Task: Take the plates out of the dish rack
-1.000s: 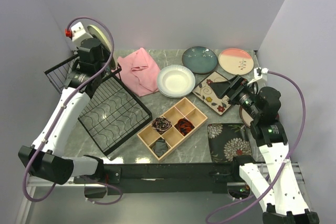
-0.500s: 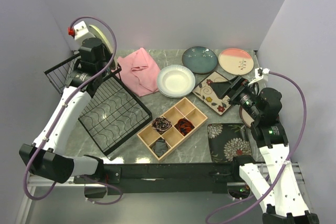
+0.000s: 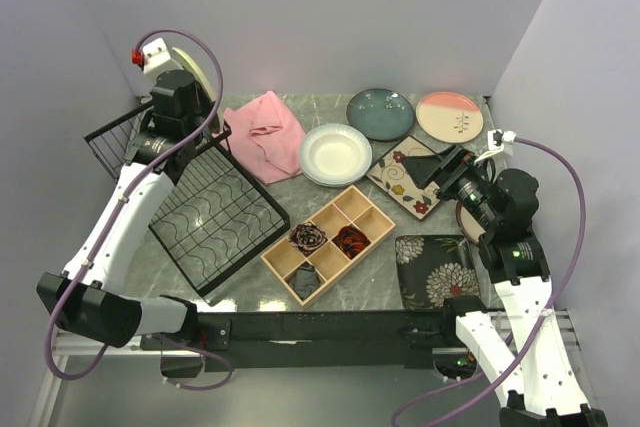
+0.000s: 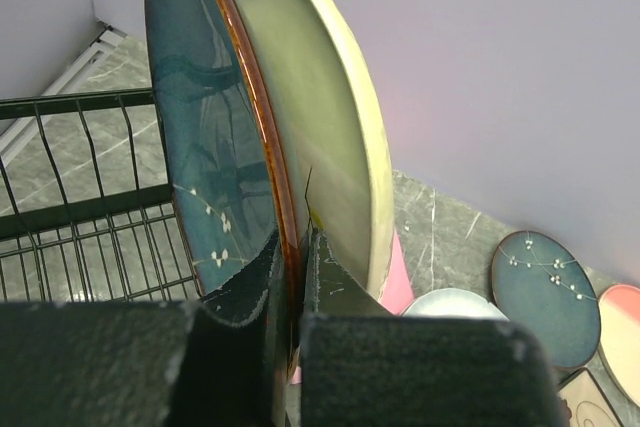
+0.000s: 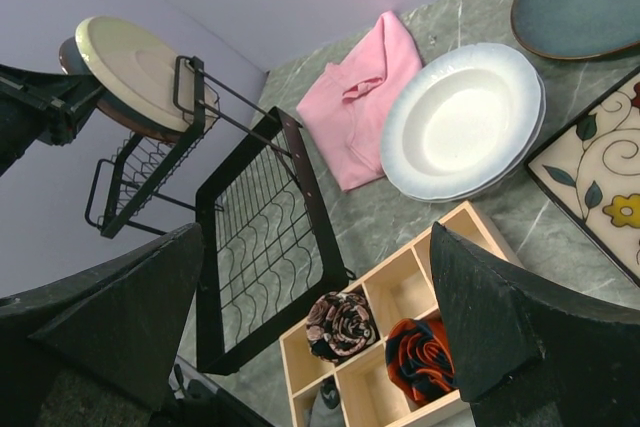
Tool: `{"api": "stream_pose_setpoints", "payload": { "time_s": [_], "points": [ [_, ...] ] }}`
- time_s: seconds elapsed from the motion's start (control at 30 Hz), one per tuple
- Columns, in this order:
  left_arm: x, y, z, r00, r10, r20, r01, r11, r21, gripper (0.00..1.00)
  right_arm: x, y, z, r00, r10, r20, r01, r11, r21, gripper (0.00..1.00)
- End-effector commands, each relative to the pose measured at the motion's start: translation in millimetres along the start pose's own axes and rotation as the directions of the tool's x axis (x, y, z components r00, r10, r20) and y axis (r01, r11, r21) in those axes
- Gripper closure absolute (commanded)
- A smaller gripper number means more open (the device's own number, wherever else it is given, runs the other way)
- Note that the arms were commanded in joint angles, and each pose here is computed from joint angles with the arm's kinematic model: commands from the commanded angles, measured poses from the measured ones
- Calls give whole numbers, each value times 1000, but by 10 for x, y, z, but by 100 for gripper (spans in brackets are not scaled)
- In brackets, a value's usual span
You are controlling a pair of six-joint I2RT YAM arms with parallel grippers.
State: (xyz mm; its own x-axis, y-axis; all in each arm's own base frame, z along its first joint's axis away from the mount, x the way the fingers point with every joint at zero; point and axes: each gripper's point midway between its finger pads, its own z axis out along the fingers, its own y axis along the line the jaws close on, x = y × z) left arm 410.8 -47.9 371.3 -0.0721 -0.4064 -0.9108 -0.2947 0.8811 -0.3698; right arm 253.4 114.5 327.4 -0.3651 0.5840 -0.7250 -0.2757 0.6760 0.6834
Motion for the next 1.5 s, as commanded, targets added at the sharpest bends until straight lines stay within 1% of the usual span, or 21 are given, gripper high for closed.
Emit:
{"api": "stream_pose_setpoints", "payload": {
  "time_s": [0.0, 0.17, 0.23, 0.33, 0.43, 0.73, 0.97, 1.0, 1.07, 1.1, 1.13, 1.17, 1.2, 1.23, 1.27, 1.3, 1.33, 1.37, 1.4, 1.47],
  "points": [
    [-707, 86, -280, 984, -1, 177, 7, 999, -34, 99, -102, 80, -6, 999, -24, 49, 25, 999, -30, 0],
    [-1005, 67, -436, 970, 2, 245, 2, 1000, -17, 99, -98, 74, 1, 999, -24, 47, 26, 999, -28, 0],
    [-1118, 34, -508, 962, -8, 274, 6, 1000, 10, 99, -108, 80, 3, 998, -23, 51, 24, 999, -30, 0],
    [-1241, -10, -601, 950, 8, 312, -24, 999, 48, 99, -102, 77, 8, 999, -21, 49, 22, 999, -30, 0],
    [-1320, -12, -683, 941, -8, 338, -16, 998, 68, 99, -105, 69, 10, 998, -20, 51, 22, 999, -28, 0],
    [-1358, -14, -786, 936, -9, 351, -27, 995, 98, 99, -82, 44, 28, 999, -19, 47, 20, 1000, -24, 0],
    [-1392, -145, -860, 934, 5, 356, -71, 982, 172, 99, -84, 21, 42, 999, -16, 46, 17, 1000, -16, 0],
    [-1446, -175, -895, 932, 2, 362, -74, 980, 184, 99, -86, 22, 41, 999, -18, 46, 19, 1000, -16, 0],
    [-1466, -210, -945, 932, 20, 362, -93, 978, 187, 99, -88, 25, 44, 999, -19, 44, 20, 1000, -16, 0],
    [-1526, -177, -991, 926, 23, 377, -89, 983, 160, 99, -90, 32, 40, 999, -21, 43, 21, 1000, -17, 0],
    [-1541, -170, -1021, 921, 52, 385, -115, 983, 141, 99, -87, 35, 40, 999, -21, 42, 21, 1000, -18, 0],
    [-1518, -252, -1080, 921, 63, 384, -132, 979, 154, 99, -92, 35, 38, 999, -21, 43, 21, 1000, -17, 0],
    [-1558, -249, -1123, 911, 103, 400, -166, 978, 127, 99, -96, 52, 30, 999, -21, 45, 22, 1000, -22, 0],
    [-1581, -205, -1157, 904, 121, 411, -167, 983, 79, 99, -101, 52, 30, 999, -19, 47, 21, 1000, -22, 0],
    [-1540, -320, -1236, 902, 127, 412, -181, 979, 95, 99, -97, 61, 22, 999, -20, 46, 21, 999, -25, 0],
    [-1593, -332, -1278, 879, 192, 437, -239, 969, 55, 99, -107, 71, 15, 999, -19, 48, 21, 999, -27, 0],
    [-1602, -303, -1306, 875, 207, 437, -235, 972, 9, 99, -102, 67, 14, 999, -19, 46, 20, 999, -25, 0],
    [-1608, -401, -1384, 873, 206, 441, -244, 969, 29, 99, -108, 79, 11, 999, -21, 47, 22, 999, -28, 0],
    [-1593, -450, -1376, 863, 251, 439, -285, 958, 12, 99, -105, 71, 3, 999, -22, 45, 23, 999, -22, 0],
    [-1589, -555, -1446, 859, 260, 441, -297, 955, 17, 99, -122, 80, -11, 998, -27, 52, 28, 999, -20, 0]
  ]
}}
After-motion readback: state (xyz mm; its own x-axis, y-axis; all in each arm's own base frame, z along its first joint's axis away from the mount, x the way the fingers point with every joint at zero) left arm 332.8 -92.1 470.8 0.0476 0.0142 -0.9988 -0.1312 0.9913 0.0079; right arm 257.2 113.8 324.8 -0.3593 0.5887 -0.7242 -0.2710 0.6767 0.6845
